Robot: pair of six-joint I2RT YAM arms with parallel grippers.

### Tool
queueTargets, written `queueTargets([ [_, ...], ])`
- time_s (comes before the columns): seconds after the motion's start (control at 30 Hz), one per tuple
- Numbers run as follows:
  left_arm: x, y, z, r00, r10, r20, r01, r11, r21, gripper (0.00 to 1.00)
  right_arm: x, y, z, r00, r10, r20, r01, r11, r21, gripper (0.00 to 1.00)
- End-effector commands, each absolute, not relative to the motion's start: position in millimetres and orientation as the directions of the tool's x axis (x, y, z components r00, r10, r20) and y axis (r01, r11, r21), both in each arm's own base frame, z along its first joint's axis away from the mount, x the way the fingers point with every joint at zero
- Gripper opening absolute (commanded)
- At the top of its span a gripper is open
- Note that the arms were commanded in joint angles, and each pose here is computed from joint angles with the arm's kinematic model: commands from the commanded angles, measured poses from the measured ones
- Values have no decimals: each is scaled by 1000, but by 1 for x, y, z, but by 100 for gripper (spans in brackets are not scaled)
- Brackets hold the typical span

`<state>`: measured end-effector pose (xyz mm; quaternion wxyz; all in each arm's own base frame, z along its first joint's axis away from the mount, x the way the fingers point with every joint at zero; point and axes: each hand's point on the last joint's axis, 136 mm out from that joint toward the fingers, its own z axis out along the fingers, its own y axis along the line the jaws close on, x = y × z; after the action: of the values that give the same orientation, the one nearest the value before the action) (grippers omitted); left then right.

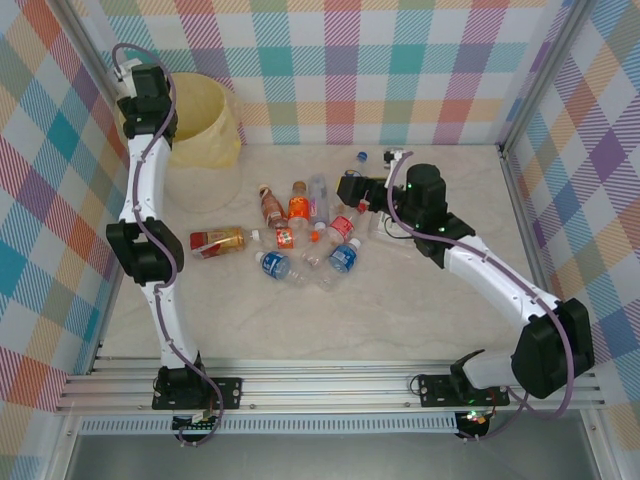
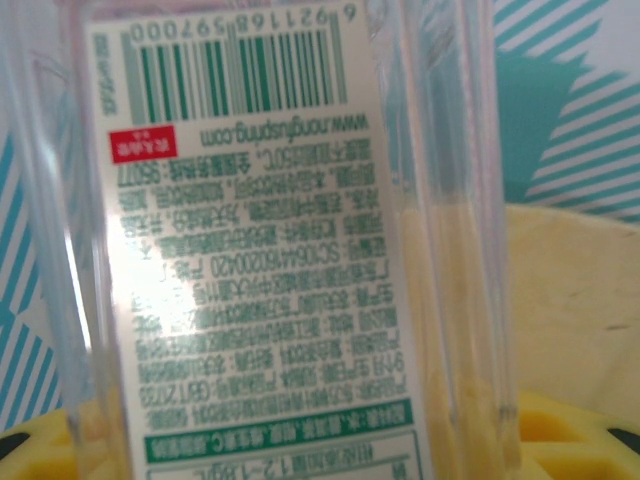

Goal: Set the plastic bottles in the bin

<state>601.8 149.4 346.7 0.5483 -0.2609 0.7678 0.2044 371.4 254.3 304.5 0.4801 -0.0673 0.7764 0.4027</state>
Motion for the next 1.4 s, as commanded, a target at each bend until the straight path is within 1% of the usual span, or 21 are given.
queueTargets([
  [0.0, 601, 152, 353, -265, -158, -951, -635, 771, 49, 46, 377, 261, 307, -539, 277, -796, -496, 659, 565, 100],
  [0.07, 599, 156, 346, -272, -174, -946, -657, 753, 51, 48, 378, 264, 306, -548, 274, -790, -495, 655, 570, 100],
  [0.13, 592, 162, 342, -268, -195, -944, -701, 712, 52, 54, 380, 266, 305, -555, 274, -785, -494, 652, 576, 100],
  [0.27, 585, 164, 342, -268, -214, -939, -720, 693, 47, 63, 381, 269, 302, -569, 269, -777, -491, 648, 583, 100],
  [0.33, 581, 164, 346, -260, -228, -938, -725, 688, 33, 72, 381, 269, 301, -570, 268, -777, -490, 648, 583, 100],
  [0.4, 578, 162, 348, -254, -246, -935, -721, 692, 14, 78, 381, 270, 302, -569, 269, -777, -490, 648, 583, 100],
  [0.53, 572, 153, 356, -246, -280, -928, -701, 713, -29, 84, 380, 269, 300, -571, 268, -776, -487, 650, 583, 100],
  [0.77, 551, 125, 387, -204, -363, -909, -648, 746, -152, 96, 377, 264, 298, -560, 273, -782, -482, 660, 576, 100],
  [0.8, 546, 119, 392, -197, -373, -907, -640, 749, -169, 99, 376, 262, 298, -554, 276, -785, -482, 663, 573, 100],
  [0.93, 527, 92, 412, -163, -413, -896, -596, 765, -244, 100, 373, 257, 298, -533, 278, -800, -483, 676, 556, 100],
  [1.03, 511, 68, 420, -154, -462, -873, -542, 779, -317, 100, 371, 254, 296, -519, 267, -812, -487, 688, 538, 100],
  [1.1, 497, 54, 416, -154, -512, -845, -530, 764, -367, 100, 369, 251, 295, -512, 260, -819, -488, 696, 526, 100],
  [1.17, 481, 40, 406, -160, -568, -808, -524, 742, -418, 100, 368, 249, 293, -502, 256, -826, -488, 705, 515, 100],
  [1.23, 462, 26, 392, -158, -643, -749, -535, 694, -482, 100, 368, 248, 292, -492, 253, -833, -491, 710, 505, 100],
  [1.37, 418, -2, 338, -185, -746, -640, -559, 616, -555, 100, 363, 247, 290, -476, 234, -848, -514, 708, 484, 100],
])
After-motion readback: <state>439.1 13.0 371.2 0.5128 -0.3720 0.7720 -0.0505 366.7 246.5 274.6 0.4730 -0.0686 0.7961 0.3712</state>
